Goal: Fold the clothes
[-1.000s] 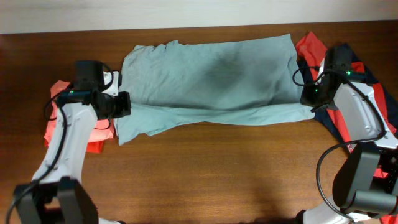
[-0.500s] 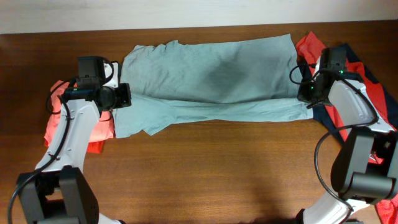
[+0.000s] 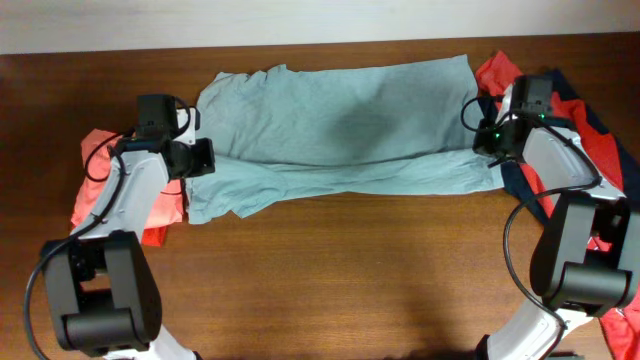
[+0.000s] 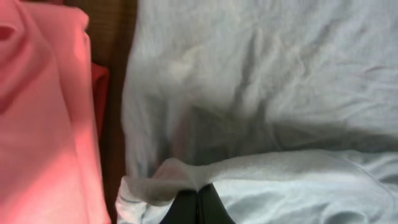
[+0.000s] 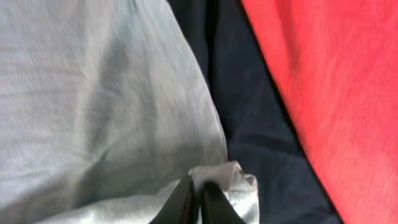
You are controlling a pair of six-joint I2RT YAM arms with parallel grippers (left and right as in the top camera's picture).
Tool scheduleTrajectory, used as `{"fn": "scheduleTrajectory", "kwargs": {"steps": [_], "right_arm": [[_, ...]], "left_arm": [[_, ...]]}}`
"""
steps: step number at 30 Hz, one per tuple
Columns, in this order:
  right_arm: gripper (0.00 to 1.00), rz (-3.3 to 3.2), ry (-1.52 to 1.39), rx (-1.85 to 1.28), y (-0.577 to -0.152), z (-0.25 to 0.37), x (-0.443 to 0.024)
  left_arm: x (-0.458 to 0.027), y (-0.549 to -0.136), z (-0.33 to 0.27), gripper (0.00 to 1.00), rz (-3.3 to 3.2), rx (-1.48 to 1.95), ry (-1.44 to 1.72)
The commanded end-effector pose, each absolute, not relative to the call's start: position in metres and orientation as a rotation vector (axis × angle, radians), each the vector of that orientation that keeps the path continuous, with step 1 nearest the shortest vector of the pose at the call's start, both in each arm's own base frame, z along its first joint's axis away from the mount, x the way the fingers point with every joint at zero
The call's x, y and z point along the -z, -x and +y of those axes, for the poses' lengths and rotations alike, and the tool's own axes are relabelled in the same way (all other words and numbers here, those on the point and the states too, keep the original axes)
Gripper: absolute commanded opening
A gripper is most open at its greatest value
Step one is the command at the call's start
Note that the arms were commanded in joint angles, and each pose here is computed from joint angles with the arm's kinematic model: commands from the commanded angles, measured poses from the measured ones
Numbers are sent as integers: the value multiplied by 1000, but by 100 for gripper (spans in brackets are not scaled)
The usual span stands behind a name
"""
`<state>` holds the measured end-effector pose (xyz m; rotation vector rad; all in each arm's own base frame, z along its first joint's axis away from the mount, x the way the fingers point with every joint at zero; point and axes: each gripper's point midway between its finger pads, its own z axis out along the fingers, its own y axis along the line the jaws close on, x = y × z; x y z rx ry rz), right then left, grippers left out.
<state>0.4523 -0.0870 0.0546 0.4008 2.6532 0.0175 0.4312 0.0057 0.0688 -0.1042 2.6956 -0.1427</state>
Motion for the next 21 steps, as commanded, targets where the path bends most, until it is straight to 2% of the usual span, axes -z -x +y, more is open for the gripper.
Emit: {"fn": "scheduleTrajectory", "kwargs": {"steps": [1, 4, 8, 14, 16, 19, 21], "right_arm": [[10, 2620, -405, -37, -461, -89, -59], [11, 2605, -401, -37, -464, -90, -60], [21, 2585, -382, -90, -471, -84, -60], [22, 2622, -380, -132, -469, -78, -44], [25, 2639, -384, -133, -466, -78, -40], [34, 2652, -387, -134, -463, -77, -39], [43, 2661, -389, -135, -461, -77, -38]], "left_arm": [[-72, -441, 16, 0, 2662, 66, 150], [-74, -444, 19, 0, 2644, 55, 182], [-75, -447, 19, 0, 2634, 59, 194], [-74, -447, 20, 1, 2631, 54, 195], [-73, -447, 19, 18, 2633, 54, 195], [-73, -447, 19, 36, 2633, 54, 194], [-73, -447, 19, 49, 2633, 54, 194]]}}
